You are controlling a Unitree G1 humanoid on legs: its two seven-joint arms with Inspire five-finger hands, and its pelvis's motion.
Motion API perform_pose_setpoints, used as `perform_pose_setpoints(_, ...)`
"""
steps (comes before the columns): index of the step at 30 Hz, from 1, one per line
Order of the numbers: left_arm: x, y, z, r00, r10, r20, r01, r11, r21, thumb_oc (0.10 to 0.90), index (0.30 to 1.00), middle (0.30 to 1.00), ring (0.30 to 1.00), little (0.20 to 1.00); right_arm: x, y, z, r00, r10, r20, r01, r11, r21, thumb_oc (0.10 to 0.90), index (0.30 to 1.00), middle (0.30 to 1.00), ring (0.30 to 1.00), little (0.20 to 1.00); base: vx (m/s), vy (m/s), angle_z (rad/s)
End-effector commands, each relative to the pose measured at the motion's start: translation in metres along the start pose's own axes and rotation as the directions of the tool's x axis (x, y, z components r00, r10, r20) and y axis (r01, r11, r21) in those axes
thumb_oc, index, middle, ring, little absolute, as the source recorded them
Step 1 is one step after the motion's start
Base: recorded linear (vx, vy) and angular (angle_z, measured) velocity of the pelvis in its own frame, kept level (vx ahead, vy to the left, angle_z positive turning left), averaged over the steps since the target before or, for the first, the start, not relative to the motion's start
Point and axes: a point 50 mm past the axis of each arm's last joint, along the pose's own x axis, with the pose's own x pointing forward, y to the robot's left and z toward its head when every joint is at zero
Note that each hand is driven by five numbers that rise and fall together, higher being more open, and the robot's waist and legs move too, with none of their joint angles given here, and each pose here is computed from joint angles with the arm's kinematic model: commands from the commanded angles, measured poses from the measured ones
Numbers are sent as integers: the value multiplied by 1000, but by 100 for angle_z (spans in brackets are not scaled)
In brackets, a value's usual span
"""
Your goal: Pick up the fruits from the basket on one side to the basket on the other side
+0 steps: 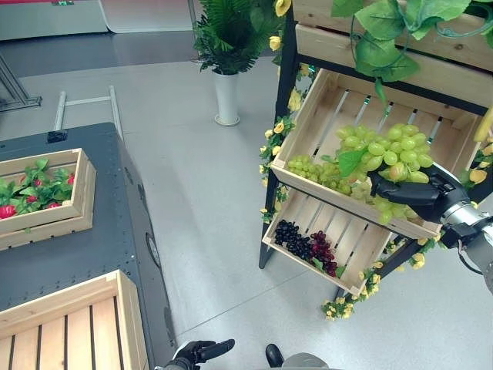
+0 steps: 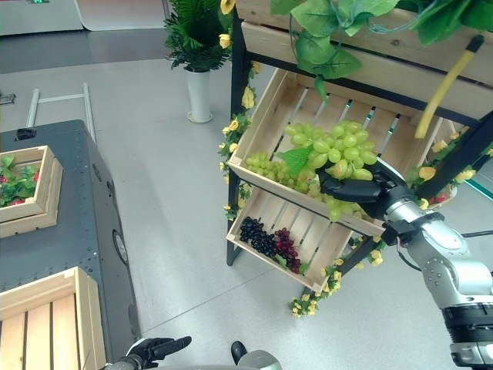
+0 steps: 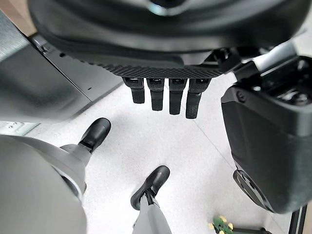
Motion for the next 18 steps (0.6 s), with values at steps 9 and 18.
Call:
perform_pose_setpoints(9,0,33,23,996,65,67,-69,996,59,800,900,900,900,900,-1,-59,129,906,-287,312,387,859,-335,400,300,300,300,300,-5,3,4)
perform_pose_setpoints(18,0,37,29,995,57,80,-64,994,84,800,900,900,900,900,-3,-80,140,852,-427,303,516,779,-356,400,300,300,300,300,-5,0,1)
